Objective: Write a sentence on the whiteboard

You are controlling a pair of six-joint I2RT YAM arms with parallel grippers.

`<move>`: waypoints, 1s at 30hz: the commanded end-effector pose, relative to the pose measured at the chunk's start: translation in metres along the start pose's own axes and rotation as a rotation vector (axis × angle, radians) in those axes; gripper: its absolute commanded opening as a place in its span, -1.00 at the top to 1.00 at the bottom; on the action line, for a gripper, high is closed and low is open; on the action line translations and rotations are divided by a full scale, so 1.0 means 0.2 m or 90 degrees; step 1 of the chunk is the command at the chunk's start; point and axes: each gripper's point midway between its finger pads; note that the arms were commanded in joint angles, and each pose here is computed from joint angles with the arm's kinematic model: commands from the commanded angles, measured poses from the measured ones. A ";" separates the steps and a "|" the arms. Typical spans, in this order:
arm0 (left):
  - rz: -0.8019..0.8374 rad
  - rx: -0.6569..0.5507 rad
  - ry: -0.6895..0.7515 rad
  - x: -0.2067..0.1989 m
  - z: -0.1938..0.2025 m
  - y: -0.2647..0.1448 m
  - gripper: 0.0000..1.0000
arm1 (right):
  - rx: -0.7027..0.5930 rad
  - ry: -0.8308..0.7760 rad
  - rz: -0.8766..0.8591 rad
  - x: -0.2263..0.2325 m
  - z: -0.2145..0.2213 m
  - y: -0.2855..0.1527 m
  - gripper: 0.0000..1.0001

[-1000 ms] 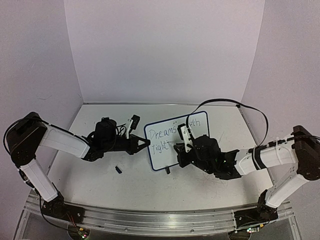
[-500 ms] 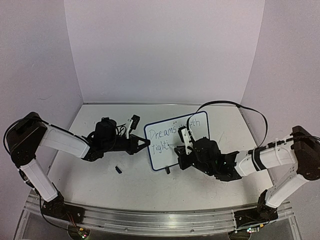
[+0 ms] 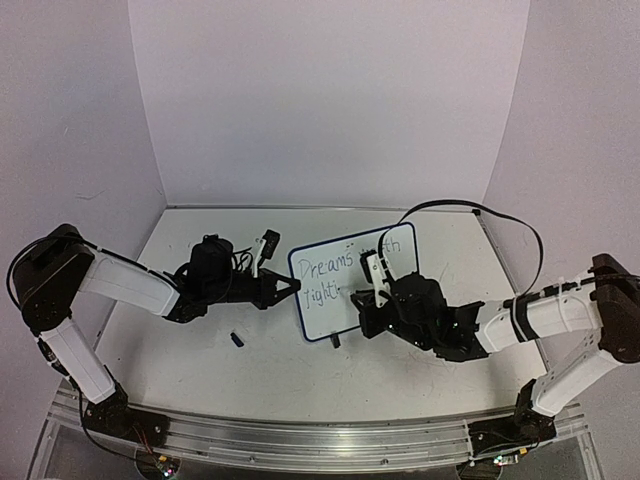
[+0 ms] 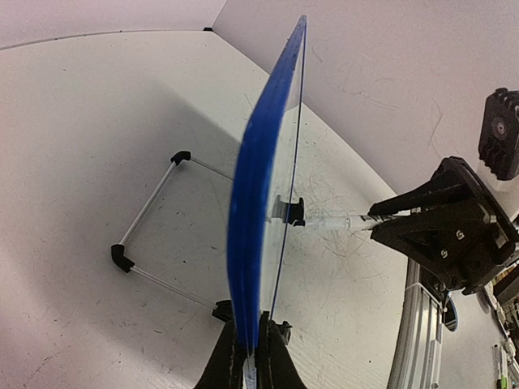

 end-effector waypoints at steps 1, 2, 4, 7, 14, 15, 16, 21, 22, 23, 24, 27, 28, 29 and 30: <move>-0.015 -0.023 0.029 0.00 -0.07 -0.03 1.00 | -0.048 0.019 0.004 0.00 -0.14 -0.02 1.00; -0.015 -0.021 0.028 0.00 -0.07 -0.03 1.00 | -0.048 0.018 0.005 0.01 -0.14 -0.01 1.00; -0.015 -0.021 0.028 0.00 -0.07 -0.03 1.00 | -0.049 0.017 0.005 0.01 -0.14 -0.01 1.00; -0.015 -0.021 0.028 0.00 -0.07 -0.03 1.00 | -0.050 0.016 0.009 0.00 -0.14 0.00 1.00; -0.017 -0.021 0.029 0.00 -0.06 -0.03 1.00 | -0.055 0.016 0.010 0.00 -0.16 0.02 1.00; -0.017 -0.020 0.028 0.00 -0.06 -0.03 1.00 | -0.056 0.016 0.010 0.00 -0.16 0.02 1.00; -0.017 -0.020 0.028 0.00 -0.06 -0.03 1.00 | -0.056 0.016 0.011 0.00 -0.16 0.02 1.00; -0.017 -0.021 0.029 0.00 -0.06 -0.03 1.00 | -0.056 0.017 0.015 0.00 -0.16 0.03 1.00; -0.017 -0.020 0.028 0.00 -0.06 -0.03 1.00 | -0.056 0.017 0.016 -0.01 -0.15 0.04 1.00; -0.017 -0.020 0.028 0.00 -0.06 -0.03 1.00 | -0.055 0.017 0.018 -0.01 -0.15 0.04 1.00; -0.017 -0.020 0.028 0.00 -0.06 -0.03 1.00 | -0.055 0.015 0.019 -0.01 -0.15 0.04 1.00; -0.017 -0.021 0.029 0.00 -0.06 -0.04 1.00 | -0.051 0.016 0.024 -0.02 -0.14 0.05 1.00; -0.018 -0.021 0.029 0.00 -0.06 -0.04 1.00 | -0.047 0.015 0.026 -0.02 -0.13 0.05 1.00; -0.018 -0.021 0.029 0.00 -0.06 -0.04 1.00 | -0.042 0.012 0.028 -0.03 -0.12 0.05 1.00; -0.019 -0.021 0.029 0.00 -0.06 -0.04 1.00 | -0.037 0.011 0.029 -0.03 -0.10 0.05 1.00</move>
Point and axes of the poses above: each gripper's point midway between its finger pads, its own y axis out along the fingers, its own x axis along the line the jaws close on, z = x × y, and after that the axes turned 2 degrees about y, right-handed
